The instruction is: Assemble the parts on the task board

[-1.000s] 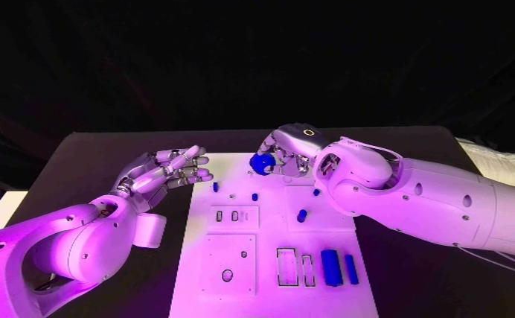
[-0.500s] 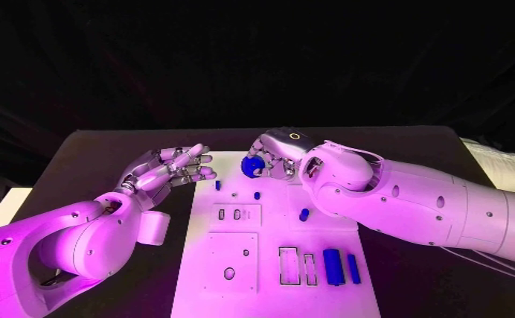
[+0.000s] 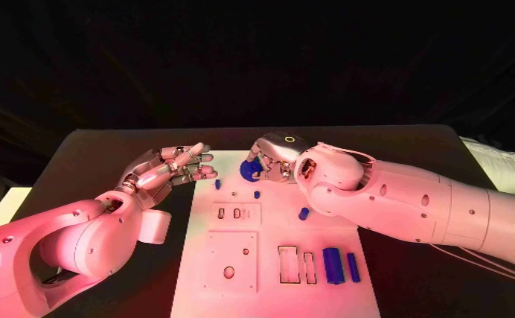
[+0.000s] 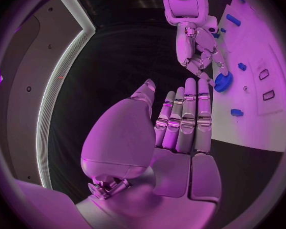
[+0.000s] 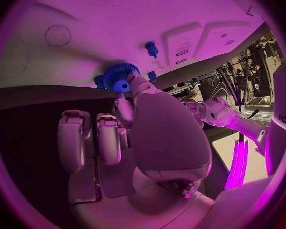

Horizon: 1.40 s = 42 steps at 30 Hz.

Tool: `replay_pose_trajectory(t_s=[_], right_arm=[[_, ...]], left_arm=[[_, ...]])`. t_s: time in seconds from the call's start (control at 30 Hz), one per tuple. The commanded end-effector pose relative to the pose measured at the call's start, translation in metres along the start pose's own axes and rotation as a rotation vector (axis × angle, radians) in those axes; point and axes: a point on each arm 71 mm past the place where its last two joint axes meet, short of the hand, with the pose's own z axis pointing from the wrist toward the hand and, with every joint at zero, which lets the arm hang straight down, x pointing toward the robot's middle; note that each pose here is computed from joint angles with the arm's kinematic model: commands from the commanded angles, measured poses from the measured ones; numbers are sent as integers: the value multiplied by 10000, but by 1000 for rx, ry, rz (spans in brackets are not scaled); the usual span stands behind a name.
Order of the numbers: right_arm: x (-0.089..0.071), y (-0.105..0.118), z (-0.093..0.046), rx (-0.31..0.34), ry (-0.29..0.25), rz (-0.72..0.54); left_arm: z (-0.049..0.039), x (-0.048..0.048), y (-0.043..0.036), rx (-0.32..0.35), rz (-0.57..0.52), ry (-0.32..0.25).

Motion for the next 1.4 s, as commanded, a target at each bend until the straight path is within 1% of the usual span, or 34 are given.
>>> replay_pose_trajectory(t_s=[0.03, 0.4, 0.63, 0.73, 0.93, 1.03, 1.1, 1.13, 1.17, 1.23, 1.33, 1.37, 1.4], right_arm=[[35, -10, 8, 3, 32, -29], [61, -2, 39, 5, 33, -30], [85, -30, 29, 22, 63, -23], [88, -39, 22, 28, 64, -16], [54, -60, -19, 28, 18, 18], [7, -78, -64, 19, -37, 50], [-53, -117, -122, 12, -90, 93], [-84, -149, -161, 10, -106, 115], [-113, -192, -207, 11, -108, 138], [-173, -324, -319, 27, -93, 188], [-256, -546, -492, 52, -54, 248], [-280, -626, -557, 60, -42, 267], [-315, -755, -658, 72, -32, 298]], left_arm=[[2, 24, -9, 4, -9, 19], [1, 25, -9, 3, -9, 19], [-1, 22, -8, 1, -8, 18], [-1, 21, -8, 1, -8, 18], [-2, 20, -8, 0, -8, 18], [-2, 17, -9, 0, -8, 17], [-1, 14, -9, 0, -8, 17], [-1, 13, -8, 0, -8, 17], [0, 14, -8, 1, -8, 17], [1, 12, -8, 1, -8, 17], [-1, 3, -9, 1, -8, 15], [0, 0, -9, 2, -8, 14], [2, -4, -9, 2, -8, 13]])
